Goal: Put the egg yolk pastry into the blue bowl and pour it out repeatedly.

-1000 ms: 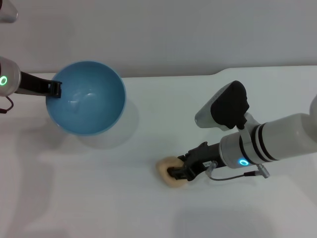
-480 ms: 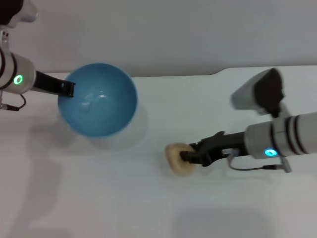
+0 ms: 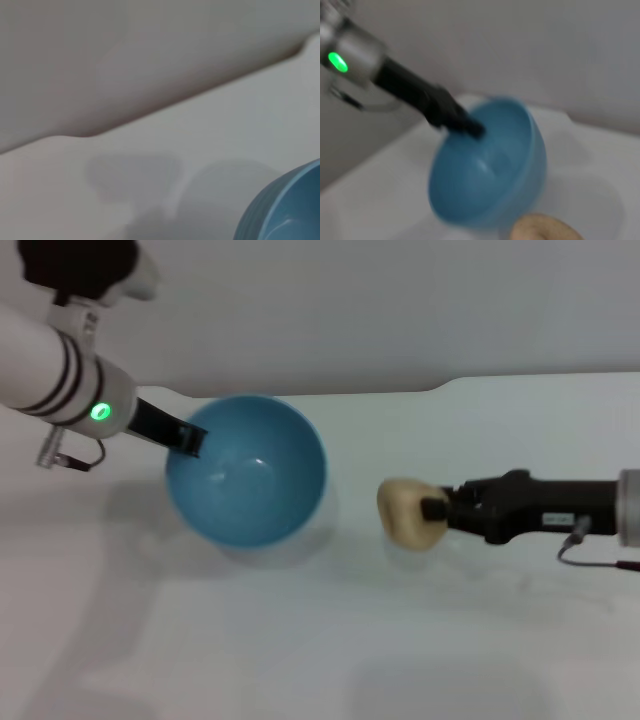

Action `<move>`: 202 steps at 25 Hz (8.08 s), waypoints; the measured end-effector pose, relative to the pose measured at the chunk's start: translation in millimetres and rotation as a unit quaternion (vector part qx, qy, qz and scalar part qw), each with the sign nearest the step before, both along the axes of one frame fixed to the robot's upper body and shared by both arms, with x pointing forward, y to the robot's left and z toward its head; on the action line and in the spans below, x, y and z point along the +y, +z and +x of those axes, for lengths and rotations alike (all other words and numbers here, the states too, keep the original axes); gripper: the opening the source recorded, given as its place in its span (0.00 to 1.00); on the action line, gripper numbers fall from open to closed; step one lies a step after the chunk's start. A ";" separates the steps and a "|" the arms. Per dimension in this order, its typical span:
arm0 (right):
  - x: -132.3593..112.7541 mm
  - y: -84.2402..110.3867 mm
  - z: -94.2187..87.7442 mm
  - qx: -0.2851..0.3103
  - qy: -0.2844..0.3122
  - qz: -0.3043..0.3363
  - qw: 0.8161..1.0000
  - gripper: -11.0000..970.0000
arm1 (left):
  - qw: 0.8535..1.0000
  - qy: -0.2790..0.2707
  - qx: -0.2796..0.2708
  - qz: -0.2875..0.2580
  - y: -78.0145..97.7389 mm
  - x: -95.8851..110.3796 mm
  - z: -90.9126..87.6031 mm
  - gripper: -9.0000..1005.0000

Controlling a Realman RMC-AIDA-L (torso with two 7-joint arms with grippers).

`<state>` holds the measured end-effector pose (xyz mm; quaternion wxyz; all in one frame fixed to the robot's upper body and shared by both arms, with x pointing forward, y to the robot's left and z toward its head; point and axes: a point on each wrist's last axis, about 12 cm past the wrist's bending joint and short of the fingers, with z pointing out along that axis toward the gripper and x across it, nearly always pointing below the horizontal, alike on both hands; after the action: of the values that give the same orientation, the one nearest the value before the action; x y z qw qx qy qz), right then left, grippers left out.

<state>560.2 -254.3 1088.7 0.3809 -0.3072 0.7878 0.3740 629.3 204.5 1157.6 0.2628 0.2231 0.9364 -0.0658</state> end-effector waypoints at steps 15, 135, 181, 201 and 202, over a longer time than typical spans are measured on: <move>35.4 26.2 6.2 -0.057 0.077 0.044 0.994 0.13 | 0.995 -0.081 0.044 0.033 4.4 -78.9 -18.3 0.03; -126.9 -39.3 -57.5 -0.009 -0.354 0.139 0.925 0.52 | 0.705 -0.136 -0.679 -0.151 -63.7 -91.2 -149.7 0.02; 90.1 -18.2 29.9 0.047 0.110 -0.093 0.989 0.54 | 0.980 0.118 -0.093 -0.134 -27.2 46.8 16.5 0.02; 165.3 -28.4 -16.5 0.060 0.245 -0.099 0.963 0.55 | 0.994 0.075 -0.028 -0.079 -15.7 32.0 13.8 0.02; 169.6 -30.8 -18.8 0.054 0.243 -0.104 0.963 0.55 | 0.994 0.074 -0.027 -0.079 -15.5 31.3 13.7 0.02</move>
<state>541.4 -84.7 1057.9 0.2013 -0.5072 0.7431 0.3872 642.9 235.8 1142.1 0.3090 0.1337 0.9347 -0.1139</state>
